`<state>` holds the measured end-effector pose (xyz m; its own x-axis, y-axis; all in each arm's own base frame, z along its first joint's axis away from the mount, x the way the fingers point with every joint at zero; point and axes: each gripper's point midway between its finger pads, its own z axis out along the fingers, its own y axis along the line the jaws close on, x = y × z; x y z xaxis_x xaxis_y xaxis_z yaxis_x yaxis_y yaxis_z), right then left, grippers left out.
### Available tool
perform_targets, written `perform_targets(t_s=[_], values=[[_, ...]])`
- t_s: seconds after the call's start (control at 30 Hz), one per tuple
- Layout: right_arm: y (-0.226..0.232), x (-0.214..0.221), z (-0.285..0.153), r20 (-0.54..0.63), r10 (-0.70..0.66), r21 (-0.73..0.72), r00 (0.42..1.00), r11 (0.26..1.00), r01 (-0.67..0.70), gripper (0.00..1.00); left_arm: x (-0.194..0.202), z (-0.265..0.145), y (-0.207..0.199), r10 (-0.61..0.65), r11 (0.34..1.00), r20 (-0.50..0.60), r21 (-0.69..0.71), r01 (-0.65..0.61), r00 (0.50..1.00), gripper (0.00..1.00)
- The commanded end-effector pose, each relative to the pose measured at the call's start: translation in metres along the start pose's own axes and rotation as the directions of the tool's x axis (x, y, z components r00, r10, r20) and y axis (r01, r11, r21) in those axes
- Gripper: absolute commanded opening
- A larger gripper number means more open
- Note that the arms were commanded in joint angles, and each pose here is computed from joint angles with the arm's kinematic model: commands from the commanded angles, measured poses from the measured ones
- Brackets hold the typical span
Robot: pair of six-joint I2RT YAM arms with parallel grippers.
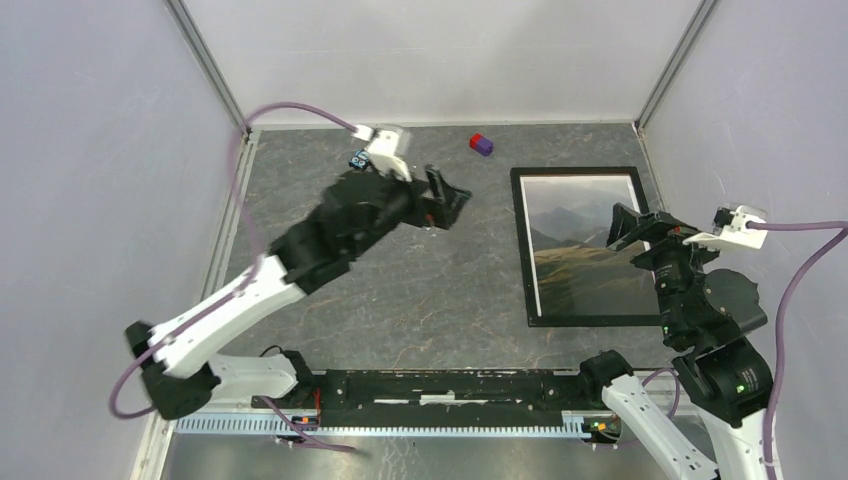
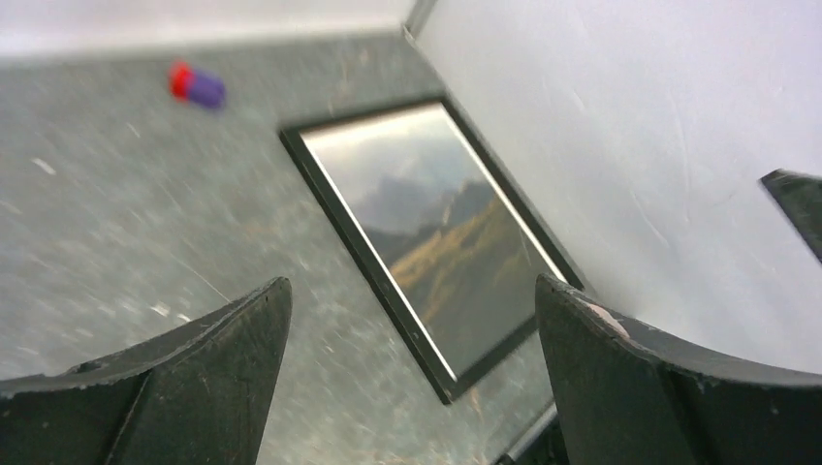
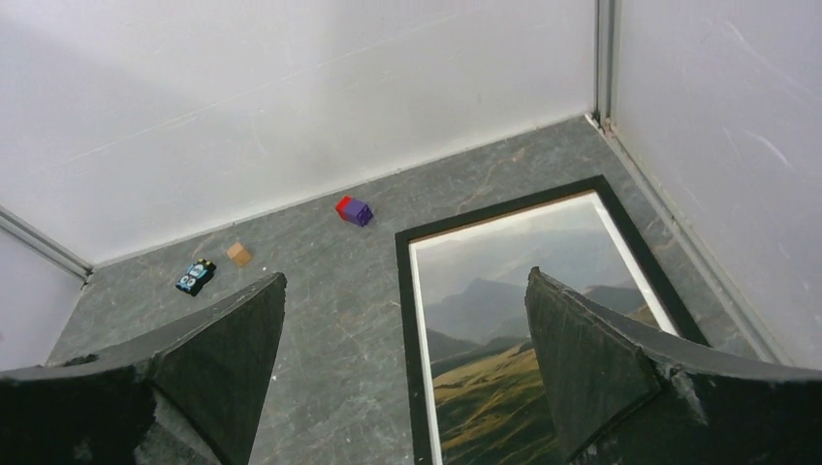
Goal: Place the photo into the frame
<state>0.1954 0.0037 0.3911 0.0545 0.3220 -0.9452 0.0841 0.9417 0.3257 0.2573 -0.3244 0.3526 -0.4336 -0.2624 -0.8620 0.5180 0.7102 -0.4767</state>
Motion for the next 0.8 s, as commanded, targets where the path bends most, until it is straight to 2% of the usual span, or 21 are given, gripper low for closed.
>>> perform_targets(t_s=[0.0,0.17,0.37,0.53,0.77], values=[[0.010,-0.034,-0.008,0.090,-0.037,-0.062,0.995,0.997,0.043,0.98,-0.066,-0.075,0.031,0.324,0.934,0.054,-0.176,-0.310,0.945,1.00],[0.006,-0.048,-0.015,0.119,-0.046,-0.046,0.992,0.998,0.052,0.98,-0.122,-0.155,0.034,0.357,0.923,0.180,-0.222,-0.316,0.917,1.00],[0.003,-0.050,-0.018,0.142,-0.055,-0.045,0.988,0.997,0.062,0.98,-0.153,-0.230,0.041,0.305,0.945,0.328,-0.222,-0.241,0.894,1.00],[0.005,-0.054,-0.022,0.158,-0.055,-0.061,0.986,0.996,0.065,0.98,-0.163,-0.255,0.045,0.288,0.949,0.368,-0.230,-0.214,0.884,1.00],[0.005,-0.054,-0.023,0.162,-0.075,-0.065,0.984,0.994,0.086,0.98,-0.161,-0.259,0.053,0.297,0.942,0.366,-0.260,-0.210,0.882,1.00]])
